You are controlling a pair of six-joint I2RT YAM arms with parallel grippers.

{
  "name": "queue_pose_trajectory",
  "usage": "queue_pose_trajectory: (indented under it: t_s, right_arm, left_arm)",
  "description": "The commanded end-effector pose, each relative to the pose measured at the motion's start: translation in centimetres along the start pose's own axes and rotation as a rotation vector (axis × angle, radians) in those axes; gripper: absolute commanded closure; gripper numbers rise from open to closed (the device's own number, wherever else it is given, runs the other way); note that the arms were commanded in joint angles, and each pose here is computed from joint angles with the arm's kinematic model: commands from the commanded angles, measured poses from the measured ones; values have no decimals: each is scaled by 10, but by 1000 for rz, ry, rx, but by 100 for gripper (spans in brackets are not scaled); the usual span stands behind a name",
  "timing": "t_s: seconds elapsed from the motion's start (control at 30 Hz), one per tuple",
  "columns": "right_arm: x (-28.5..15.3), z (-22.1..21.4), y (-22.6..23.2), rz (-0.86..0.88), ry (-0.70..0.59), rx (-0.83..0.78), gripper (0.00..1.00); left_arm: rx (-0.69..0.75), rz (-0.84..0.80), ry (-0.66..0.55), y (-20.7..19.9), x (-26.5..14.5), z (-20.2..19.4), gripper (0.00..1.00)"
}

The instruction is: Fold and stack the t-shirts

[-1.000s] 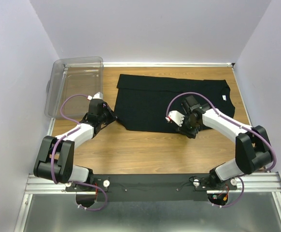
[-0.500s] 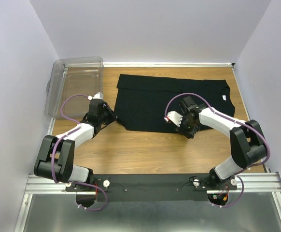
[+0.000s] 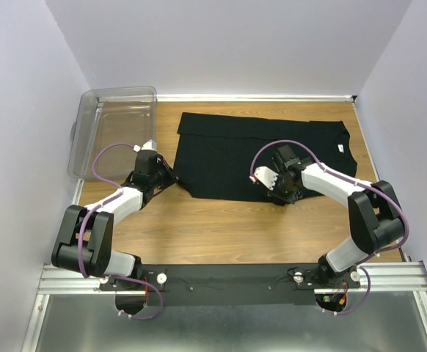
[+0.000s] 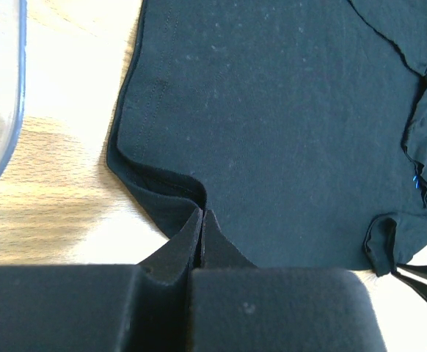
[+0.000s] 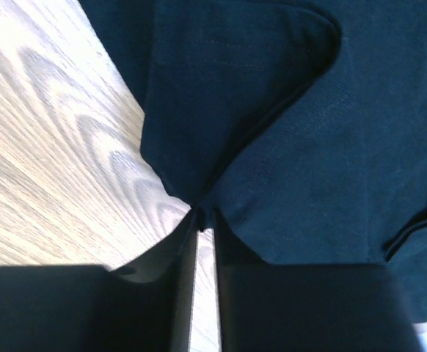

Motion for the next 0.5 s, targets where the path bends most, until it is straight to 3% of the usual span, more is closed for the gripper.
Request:
queue_pose_trajectory:
  t_s: [0.0, 0.2, 0.47]
  right_arm:
    - [-8, 3, -6, -65, -19, 10, 83]
    - [-34, 13, -16, -148, -92, 34, 97]
    - [-77, 19, -25, -248, -172, 75, 99]
  left_arm:
    - [20, -20, 4, 1, 1, 1, 100]
    - [21, -27, 2, -1, 1, 2, 100]
    - [23, -40, -2, -4, -2, 3, 100]
Point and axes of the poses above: each gripper's point midway between its finger pads, its own x axis out along the fingers, its own y axis along the line the jaws close on, z = x × y, the point moved 7 cm from there along -x, back along the fingers, and after that the axes turned 6 degrees about x, right-handed, at the moved point
